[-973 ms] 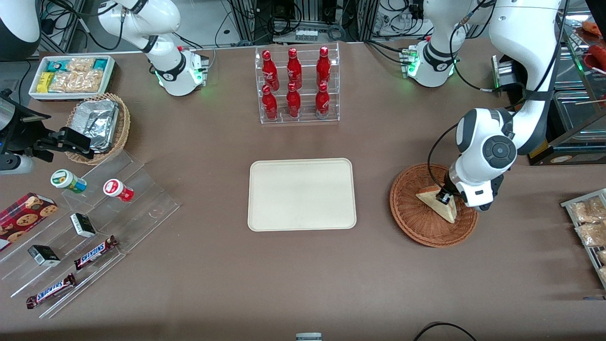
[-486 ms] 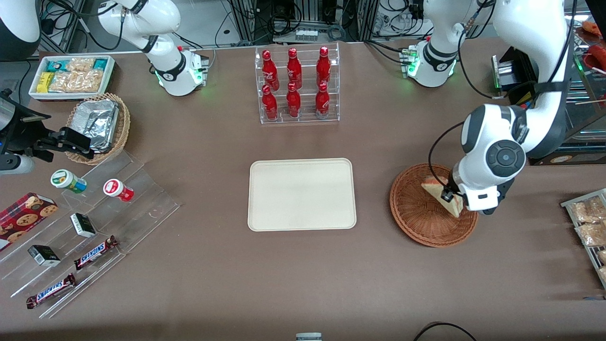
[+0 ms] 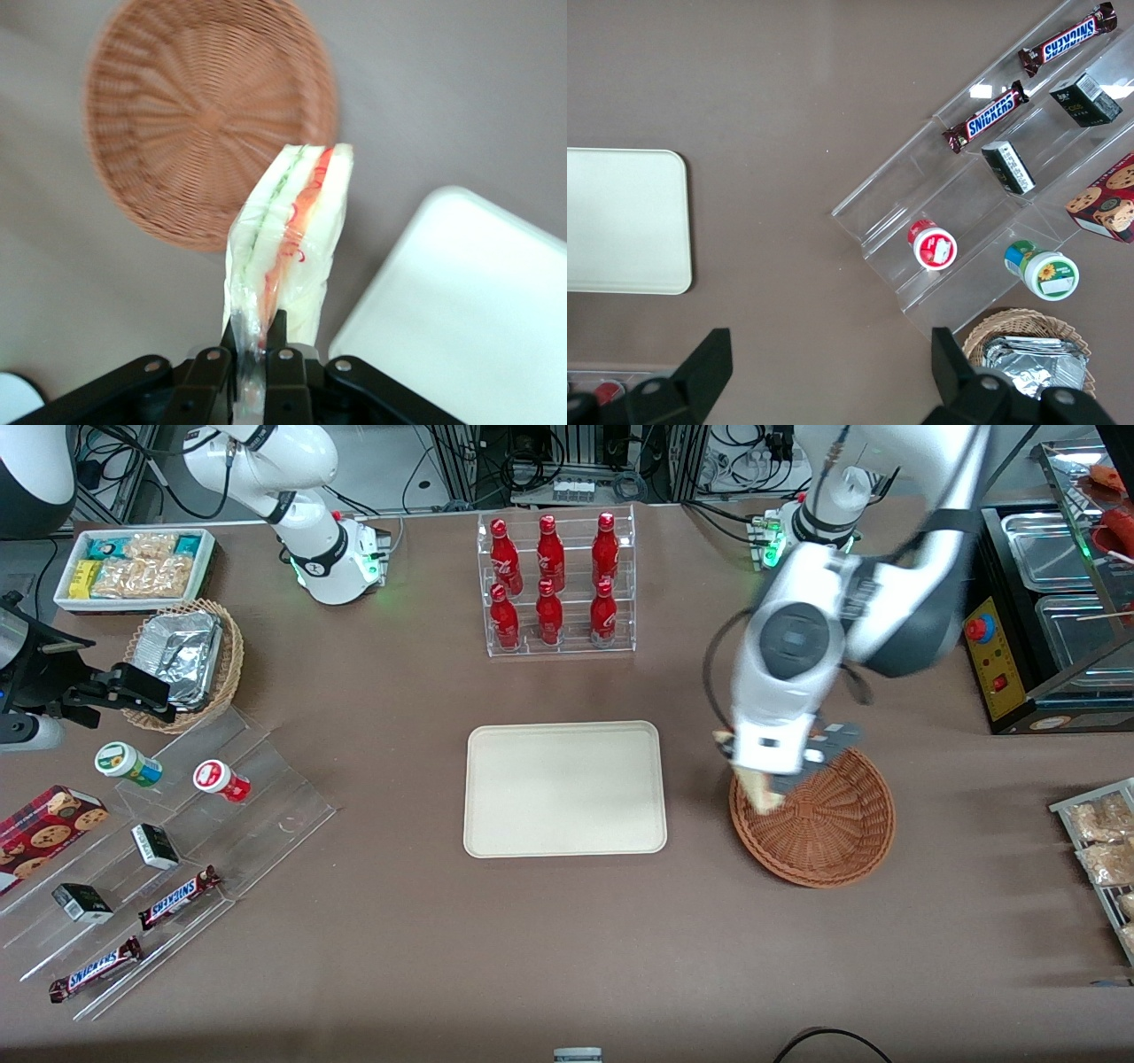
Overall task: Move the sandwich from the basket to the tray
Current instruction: 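Lift the sandwich and carry it toward the cream tray, then lower the sandwich onto the tray and open the left gripper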
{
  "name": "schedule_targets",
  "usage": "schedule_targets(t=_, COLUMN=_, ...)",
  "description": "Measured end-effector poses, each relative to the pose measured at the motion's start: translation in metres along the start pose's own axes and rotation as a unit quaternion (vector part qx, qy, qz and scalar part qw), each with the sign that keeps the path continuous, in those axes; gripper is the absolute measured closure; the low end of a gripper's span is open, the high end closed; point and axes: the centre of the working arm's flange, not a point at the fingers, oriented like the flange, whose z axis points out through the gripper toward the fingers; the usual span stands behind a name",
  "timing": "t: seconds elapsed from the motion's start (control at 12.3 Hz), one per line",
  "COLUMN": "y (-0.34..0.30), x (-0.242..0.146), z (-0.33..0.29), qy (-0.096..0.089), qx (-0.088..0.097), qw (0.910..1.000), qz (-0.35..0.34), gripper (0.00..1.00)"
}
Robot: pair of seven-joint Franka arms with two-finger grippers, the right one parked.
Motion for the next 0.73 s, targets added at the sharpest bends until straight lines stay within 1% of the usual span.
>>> schedule_targets(t=0.16, y=0.045, x=-0.029, z=0.015, qy=0.007, qx=-0.005, qw=0.9984, qz=0.056, gripper=0.87)
schedule_targets(t=0.32, y=0.093, x=-0.049, z=0.040, qy=0.005, qx=-0.006, qw=0.9959, qz=0.090, gripper=0.87)
schedule_targets(t=0.41, y=0.113, x=-0.053, z=0.055, qy=0.005, qx=-0.008, qw=0.9951, qz=0.099, gripper=0.87)
schedule_targets(t=0.49, y=0.132, x=-0.054, z=0.070, qy=0.008, qx=-0.016, qw=0.9943, qz=0.105, gripper=0.87)
schedule_targets(t=0.57, y=0.148, x=-0.056, z=0.084, qy=0.014, qx=-0.031, qw=0.9932, qz=0.111, gripper=0.87)
schedule_targets(t=0.65, y=0.162, x=-0.063, z=0.097, qy=0.018, qx=-0.041, qw=0.9918, qz=0.120, gripper=0.87)
schedule_targets(t=0.73, y=0.172, x=-0.074, z=0.108, qy=0.019, qx=-0.042, qw=0.9908, qz=0.127, gripper=0.87)
